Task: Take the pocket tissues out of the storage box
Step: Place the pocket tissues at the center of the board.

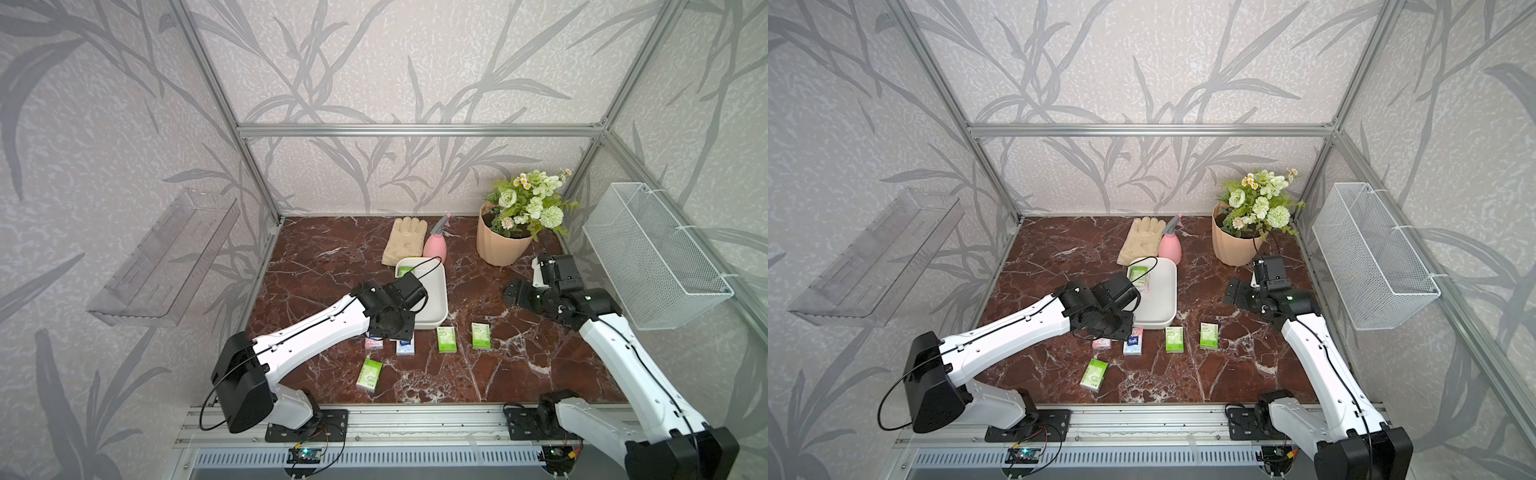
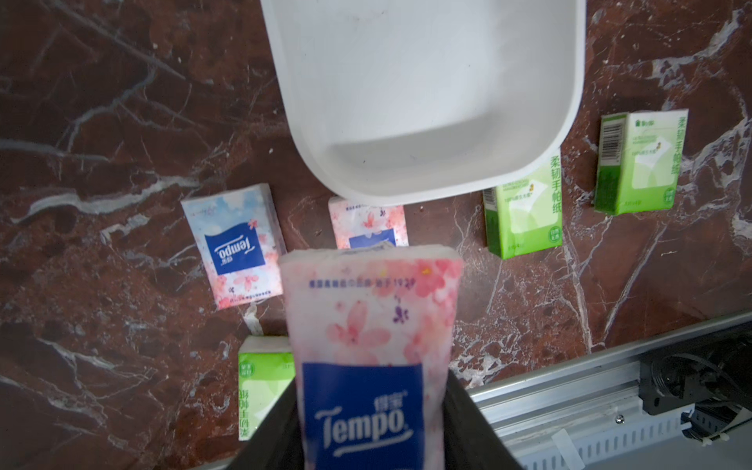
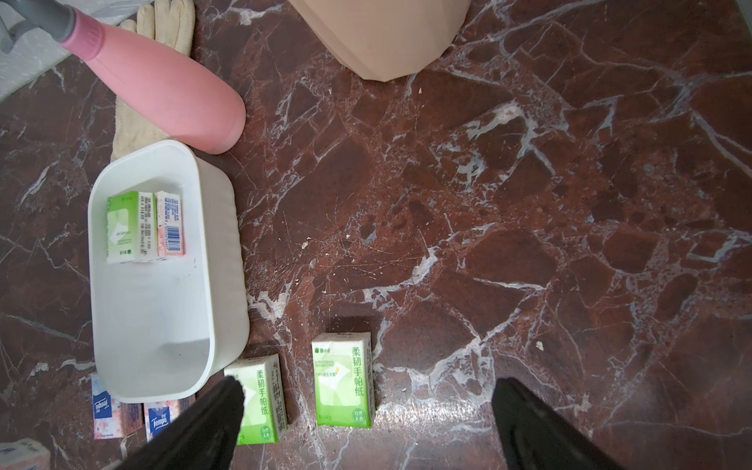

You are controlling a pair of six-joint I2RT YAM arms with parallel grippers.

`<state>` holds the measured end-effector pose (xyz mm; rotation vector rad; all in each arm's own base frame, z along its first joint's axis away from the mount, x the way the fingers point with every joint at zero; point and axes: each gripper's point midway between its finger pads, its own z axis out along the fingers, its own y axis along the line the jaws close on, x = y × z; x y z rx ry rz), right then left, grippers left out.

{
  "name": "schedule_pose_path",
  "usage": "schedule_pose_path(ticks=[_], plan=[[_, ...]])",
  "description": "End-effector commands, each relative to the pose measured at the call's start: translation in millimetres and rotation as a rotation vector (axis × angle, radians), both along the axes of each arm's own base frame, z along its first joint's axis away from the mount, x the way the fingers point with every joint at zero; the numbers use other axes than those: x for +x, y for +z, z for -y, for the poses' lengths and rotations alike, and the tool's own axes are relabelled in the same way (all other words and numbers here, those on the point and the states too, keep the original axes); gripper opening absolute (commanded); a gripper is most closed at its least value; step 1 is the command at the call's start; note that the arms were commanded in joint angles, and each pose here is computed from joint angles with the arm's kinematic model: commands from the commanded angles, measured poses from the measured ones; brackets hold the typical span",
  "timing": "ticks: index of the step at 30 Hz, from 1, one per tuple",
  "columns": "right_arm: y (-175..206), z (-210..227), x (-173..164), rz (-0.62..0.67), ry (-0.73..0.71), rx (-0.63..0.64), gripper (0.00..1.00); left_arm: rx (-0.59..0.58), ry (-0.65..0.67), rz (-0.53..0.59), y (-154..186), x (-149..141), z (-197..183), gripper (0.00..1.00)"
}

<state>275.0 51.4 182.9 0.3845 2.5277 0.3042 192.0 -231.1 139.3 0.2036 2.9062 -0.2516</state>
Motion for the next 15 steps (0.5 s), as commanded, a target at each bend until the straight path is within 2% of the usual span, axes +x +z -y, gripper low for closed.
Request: schedule_pose_path(ticks=[1,7,15], plan=[[12.8,-1.6,7.1,0.038,0.022,-0.001,0.99,-0.004,0.037,-0.074,-12.6,-24.0,-6.3,0.47],[10.1,-3.7,9.3,0.017,0.045,-0.008,0.99,-0.115,0.058,-0.181,-47.0,-48.0,7.6,0.47],[11.1,-7.9,15.8,0.015,0.075,-0.007,0.99,-0.058,0.035,-0.209,-63.2,-58.1,6.6,0.47]])
